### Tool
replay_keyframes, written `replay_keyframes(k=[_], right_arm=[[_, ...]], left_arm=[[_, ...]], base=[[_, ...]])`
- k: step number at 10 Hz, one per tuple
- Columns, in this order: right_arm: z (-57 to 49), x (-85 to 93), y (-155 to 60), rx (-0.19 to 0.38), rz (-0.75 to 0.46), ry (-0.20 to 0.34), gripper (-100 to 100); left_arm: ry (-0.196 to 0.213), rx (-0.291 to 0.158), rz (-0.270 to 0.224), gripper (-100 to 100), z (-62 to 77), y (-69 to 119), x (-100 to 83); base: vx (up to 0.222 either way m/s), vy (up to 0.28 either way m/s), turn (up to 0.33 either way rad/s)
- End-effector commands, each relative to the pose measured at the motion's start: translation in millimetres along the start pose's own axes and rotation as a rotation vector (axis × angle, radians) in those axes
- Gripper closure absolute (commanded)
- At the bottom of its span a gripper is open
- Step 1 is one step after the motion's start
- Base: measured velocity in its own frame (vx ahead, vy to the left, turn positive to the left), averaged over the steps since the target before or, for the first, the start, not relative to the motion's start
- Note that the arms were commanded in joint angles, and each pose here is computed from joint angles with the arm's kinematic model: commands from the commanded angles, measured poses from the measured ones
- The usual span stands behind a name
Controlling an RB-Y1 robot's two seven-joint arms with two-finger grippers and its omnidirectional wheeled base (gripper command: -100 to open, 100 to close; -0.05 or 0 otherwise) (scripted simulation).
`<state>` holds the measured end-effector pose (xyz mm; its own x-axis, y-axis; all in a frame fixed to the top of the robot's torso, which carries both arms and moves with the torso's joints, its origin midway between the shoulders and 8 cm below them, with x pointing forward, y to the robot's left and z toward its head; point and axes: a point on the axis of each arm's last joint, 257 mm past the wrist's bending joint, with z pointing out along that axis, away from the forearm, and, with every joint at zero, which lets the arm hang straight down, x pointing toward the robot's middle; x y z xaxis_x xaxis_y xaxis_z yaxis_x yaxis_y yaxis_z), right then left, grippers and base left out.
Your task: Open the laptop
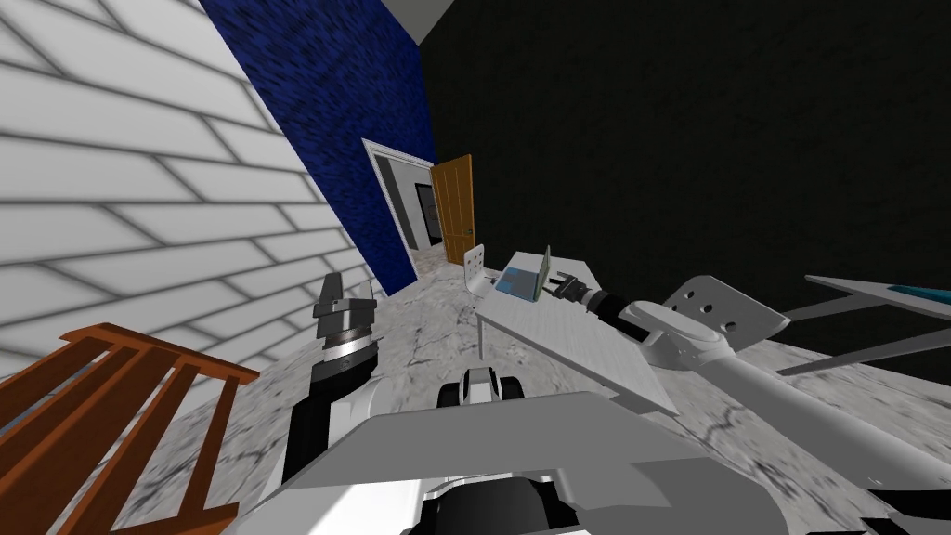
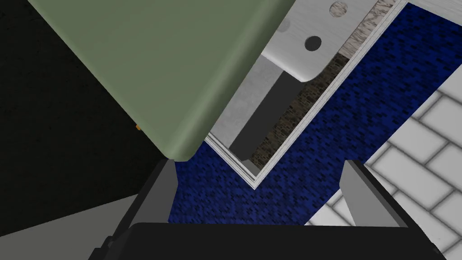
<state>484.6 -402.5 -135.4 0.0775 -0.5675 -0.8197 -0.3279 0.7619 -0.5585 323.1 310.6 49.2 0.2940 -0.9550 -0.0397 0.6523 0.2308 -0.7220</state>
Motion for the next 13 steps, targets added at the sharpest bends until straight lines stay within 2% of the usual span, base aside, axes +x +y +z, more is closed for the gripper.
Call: replay_keyframes(k=[1,4,6,7,12,13], right_arm=[[-1.4,6.6,-27.4,0.012,-0.151,0.051,-100],[-4.1,10.8,-56.5,0.025,-0.292,0.098,-100],[-4.2,8.5,-53.1,0.022,-0.265,0.089,-100],[-4.2,8.5,-52.9,0.022,-0.264,0.088,100],[-27.7,25.6,-62.0,-0.080,-0.385,0.190,100],[-27.9,24.3,-64.2,-0.083,-0.396,0.193,100]], left_arm=[[0.000,0.000,0.000,0,0.0,0.0,0.0],[0.000,0.000,0.000,0,0.0,0.0,0.0],[0.000,0.000,0.000,0,0.0,0.0,0.0],[0.000,0.000,0.000,0,0.0,0.0,0.0],[0.000,0.000,0.000,0,0.0,0.0,0.0],[0.000,0.000,0.000,0,0.0,0.0,0.0]], base=[[0.047,0.040,0.038],[0.043,0.034,0.035],[0.010,0.006,0.003],[0.004,-0.002,-0.011],[0.105,0.137,-0.073],[0.082,0.128,-0.014]])
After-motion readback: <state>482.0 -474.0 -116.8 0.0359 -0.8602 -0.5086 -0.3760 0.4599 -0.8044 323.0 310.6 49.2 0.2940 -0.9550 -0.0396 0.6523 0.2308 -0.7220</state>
